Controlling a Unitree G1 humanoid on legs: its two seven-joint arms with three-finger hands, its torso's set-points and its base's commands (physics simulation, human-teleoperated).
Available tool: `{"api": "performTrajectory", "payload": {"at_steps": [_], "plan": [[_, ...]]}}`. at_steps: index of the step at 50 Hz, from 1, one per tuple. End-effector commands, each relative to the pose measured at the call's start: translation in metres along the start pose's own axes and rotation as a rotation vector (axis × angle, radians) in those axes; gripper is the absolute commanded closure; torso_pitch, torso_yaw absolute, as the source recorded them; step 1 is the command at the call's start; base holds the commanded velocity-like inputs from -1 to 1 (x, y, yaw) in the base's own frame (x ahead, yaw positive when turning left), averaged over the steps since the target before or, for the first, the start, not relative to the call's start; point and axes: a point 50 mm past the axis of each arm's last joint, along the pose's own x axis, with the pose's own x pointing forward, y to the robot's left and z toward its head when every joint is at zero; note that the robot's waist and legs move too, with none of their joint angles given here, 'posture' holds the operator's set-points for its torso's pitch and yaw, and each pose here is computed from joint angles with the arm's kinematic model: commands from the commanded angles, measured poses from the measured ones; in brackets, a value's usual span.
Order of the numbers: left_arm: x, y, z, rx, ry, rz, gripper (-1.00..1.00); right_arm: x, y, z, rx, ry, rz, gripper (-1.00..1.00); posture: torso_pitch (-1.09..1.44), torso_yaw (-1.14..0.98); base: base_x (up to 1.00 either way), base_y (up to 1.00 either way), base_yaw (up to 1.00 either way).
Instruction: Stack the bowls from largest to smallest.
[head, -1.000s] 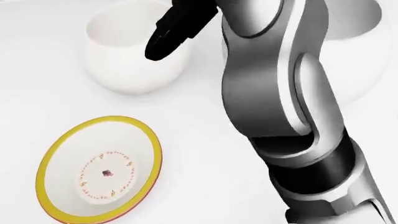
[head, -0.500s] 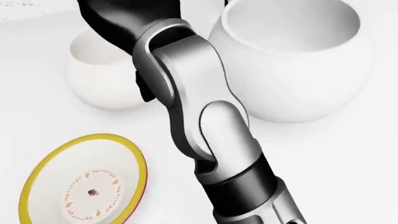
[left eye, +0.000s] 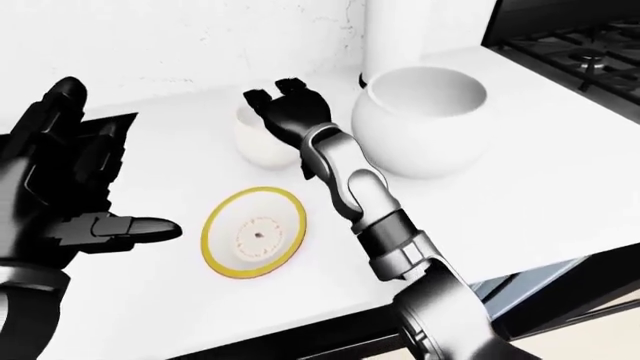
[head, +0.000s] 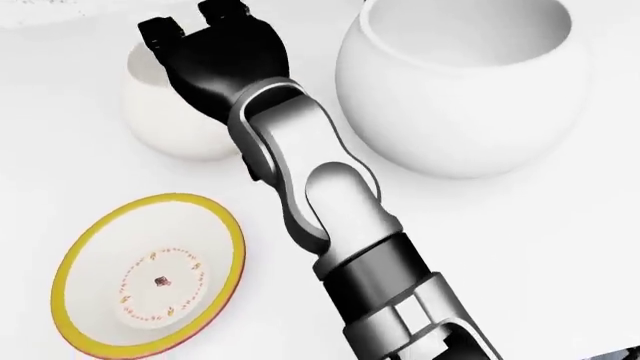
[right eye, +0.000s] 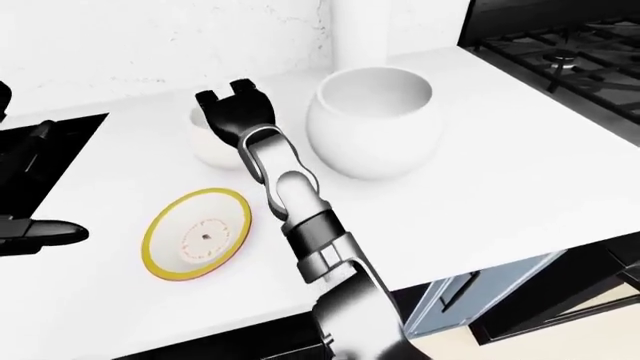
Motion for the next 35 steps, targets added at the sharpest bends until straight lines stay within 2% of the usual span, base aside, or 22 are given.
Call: {"api": "performTrajectory", "payload": {"at_steps": [1,19,24,27,32,35], "plan": [[-0.001,0.000,0.012,0.026,-0.069,0.003,-1.00,0.001,-0.022,0.004,-0.014,-0.015,-0.095,-0.68,0.00,0.00,0.00,0.00,0.00],[-0.002,0.005,0.007,0.023,-0.061,0.011,-1.00,0.007,0.008,0.002,-0.035,-0.012,-0.043,-0.47,0.00,0.00,0.00,0.00,0.00],[-0.002,0.005,0.007,0.023,-0.060,0.011,-1.00,0.007,0.016,-0.001,-0.033,-0.008,-0.022,-0.30,0.00,0.00,0.00,0.00,0.00],[-0.001,0.006,0.004,0.023,-0.059,0.012,-1.00,0.008,0.015,0.001,-0.032,-0.012,-0.022,-0.15,0.00,0.00,0.00,0.00,0.00],[-0.001,0.005,0.004,0.024,-0.058,0.010,-1.00,0.008,0.002,0.001,-0.036,-0.013,-0.044,0.08,0.00,0.00,0.00,0.00,0.00],[0.000,0.005,0.004,0.024,-0.059,0.010,-1.00,0.007,-0.002,0.001,-0.036,-0.012,-0.056,0.15,0.00,0.00,0.00,0.00,0.00]]}}
